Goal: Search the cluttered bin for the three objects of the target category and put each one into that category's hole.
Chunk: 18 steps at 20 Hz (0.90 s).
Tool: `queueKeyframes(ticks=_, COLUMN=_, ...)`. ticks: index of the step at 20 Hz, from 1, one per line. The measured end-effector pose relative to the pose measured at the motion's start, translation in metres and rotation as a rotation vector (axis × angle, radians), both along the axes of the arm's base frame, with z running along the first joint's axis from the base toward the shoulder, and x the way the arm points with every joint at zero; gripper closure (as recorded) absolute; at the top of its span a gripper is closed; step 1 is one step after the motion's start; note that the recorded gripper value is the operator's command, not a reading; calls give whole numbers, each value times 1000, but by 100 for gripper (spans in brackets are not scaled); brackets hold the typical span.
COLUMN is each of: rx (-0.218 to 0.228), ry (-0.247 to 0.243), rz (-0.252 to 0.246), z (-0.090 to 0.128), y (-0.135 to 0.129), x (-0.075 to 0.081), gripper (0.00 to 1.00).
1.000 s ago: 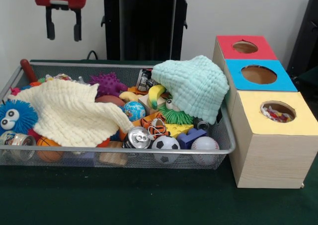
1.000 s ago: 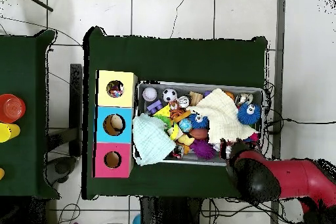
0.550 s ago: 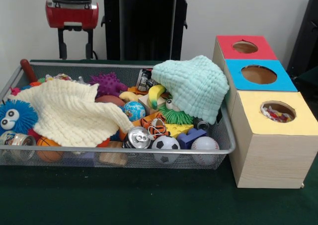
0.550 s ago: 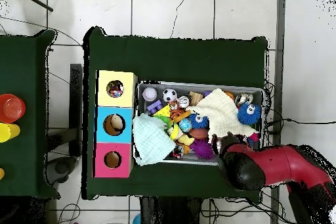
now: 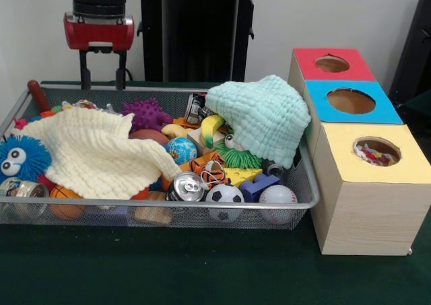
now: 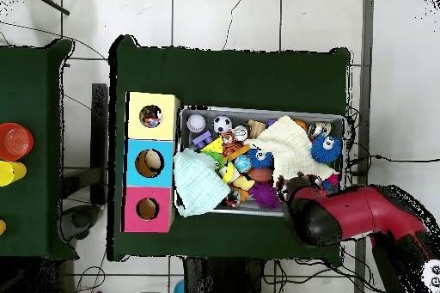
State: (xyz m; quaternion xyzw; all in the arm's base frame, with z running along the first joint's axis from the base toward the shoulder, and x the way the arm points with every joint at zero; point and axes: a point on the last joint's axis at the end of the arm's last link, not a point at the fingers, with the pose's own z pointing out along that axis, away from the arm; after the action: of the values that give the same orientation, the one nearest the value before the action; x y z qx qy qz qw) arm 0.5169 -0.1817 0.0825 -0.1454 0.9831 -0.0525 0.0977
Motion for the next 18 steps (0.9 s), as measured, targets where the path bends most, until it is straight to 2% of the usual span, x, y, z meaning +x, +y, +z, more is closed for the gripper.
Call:
queueKeyframes(ticks=3, rx=-36, ry=-7, rz=40, z=-4, y=-1, x=1, gripper=0)
queueKeyframes(ticks=9, rx=-133, ry=-43, rz=181, z=-24, y=1, x=9, gripper=0)
queueKeyframes(ticks=12, rx=-155, ry=-53, rz=221, z=-34, y=3, x=14, gripper=0)
queueKeyframes(ticks=14, rx=-159, ry=-61, rz=237, z=-41, y=3, x=17, gripper=0)
queueKeyframes(ticks=18, rx=-147, ry=-71, rz=229, z=-52, y=-1, x=18, gripper=0)
